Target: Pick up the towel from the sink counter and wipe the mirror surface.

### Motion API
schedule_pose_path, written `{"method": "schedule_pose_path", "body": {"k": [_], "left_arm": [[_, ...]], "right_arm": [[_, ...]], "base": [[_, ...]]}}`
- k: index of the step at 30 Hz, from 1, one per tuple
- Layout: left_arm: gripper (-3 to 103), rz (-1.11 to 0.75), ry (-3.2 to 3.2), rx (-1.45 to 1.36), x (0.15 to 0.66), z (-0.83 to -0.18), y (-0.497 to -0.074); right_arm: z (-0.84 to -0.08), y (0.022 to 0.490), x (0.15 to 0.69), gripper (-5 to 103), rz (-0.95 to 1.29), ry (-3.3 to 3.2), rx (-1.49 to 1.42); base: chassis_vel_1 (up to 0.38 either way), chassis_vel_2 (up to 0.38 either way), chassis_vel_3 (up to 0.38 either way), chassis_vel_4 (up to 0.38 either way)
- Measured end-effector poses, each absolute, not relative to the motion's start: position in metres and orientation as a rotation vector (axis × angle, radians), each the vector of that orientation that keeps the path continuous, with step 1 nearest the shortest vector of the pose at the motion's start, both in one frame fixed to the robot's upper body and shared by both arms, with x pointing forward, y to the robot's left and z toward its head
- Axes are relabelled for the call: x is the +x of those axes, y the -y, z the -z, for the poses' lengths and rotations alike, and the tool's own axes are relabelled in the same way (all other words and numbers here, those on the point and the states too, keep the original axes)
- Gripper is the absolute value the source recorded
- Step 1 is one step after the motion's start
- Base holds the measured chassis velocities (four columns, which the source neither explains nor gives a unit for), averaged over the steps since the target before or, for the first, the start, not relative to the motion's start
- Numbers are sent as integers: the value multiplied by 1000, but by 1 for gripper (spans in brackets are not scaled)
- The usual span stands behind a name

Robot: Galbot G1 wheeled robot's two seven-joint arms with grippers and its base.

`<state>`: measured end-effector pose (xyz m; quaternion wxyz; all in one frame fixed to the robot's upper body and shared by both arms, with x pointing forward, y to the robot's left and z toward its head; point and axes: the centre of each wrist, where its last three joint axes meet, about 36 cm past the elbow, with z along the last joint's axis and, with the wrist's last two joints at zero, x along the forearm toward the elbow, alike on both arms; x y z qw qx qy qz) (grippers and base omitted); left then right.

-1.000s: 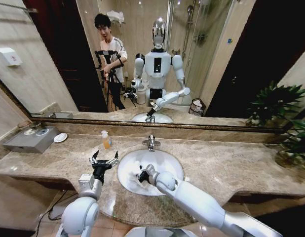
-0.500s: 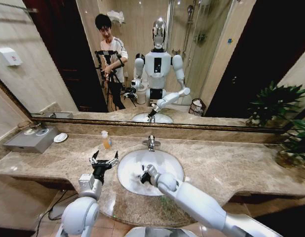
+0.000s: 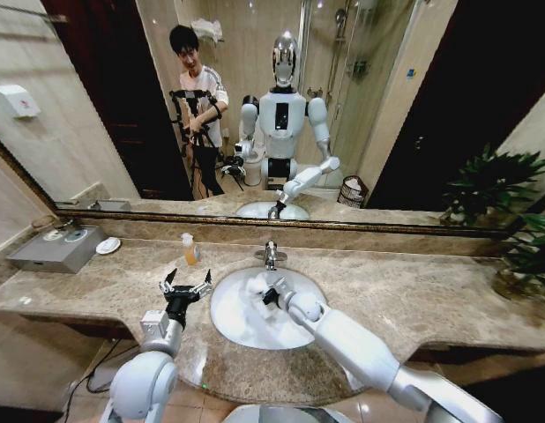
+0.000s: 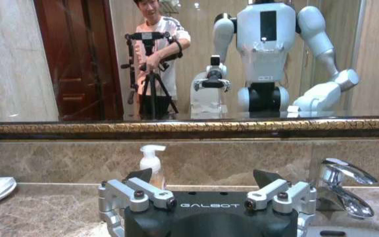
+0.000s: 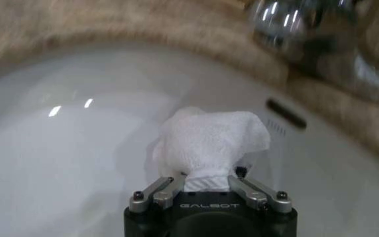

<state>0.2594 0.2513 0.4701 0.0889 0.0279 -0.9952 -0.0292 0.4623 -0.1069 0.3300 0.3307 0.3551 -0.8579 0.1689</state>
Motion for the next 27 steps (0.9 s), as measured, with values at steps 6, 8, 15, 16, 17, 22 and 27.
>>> {"method": "schedule_pose_path", "body": {"k": [6, 8, 15, 16, 17, 22, 27], "left_arm": [[100, 87, 2961, 83, 259, -470, -251], [100, 87, 2961, 83, 259, -470, -251], [100, 87, 2961, 83, 259, -470, -251], [100, 87, 2961, 83, 259, -470, -251], [100, 87, 2961, 83, 259, -470, -251], [100, 87, 2961, 83, 259, -470, -251], [100, 87, 2961, 83, 259, -470, -251]], "right_arm": [[-330, 140, 429, 12, -514, 2159, 985], [-331, 146, 432, 12, -534, 2173, 963], [-345, 179, 473, 12, -555, 2255, 798], [-345, 185, 476, 12, -557, 2255, 783], [-345, 185, 476, 12, -557, 2255, 783], [-339, 198, 452, 12, -562, 2212, 814], [-331, 207, 415, 12, -529, 2153, 889]], "base": [[0, 0, 0, 0], [0, 0, 0, 0], [0, 0, 0, 0], [0, 0, 0, 0], [0, 0, 0, 0], [0, 0, 0, 0], [0, 0, 0, 0]]}}
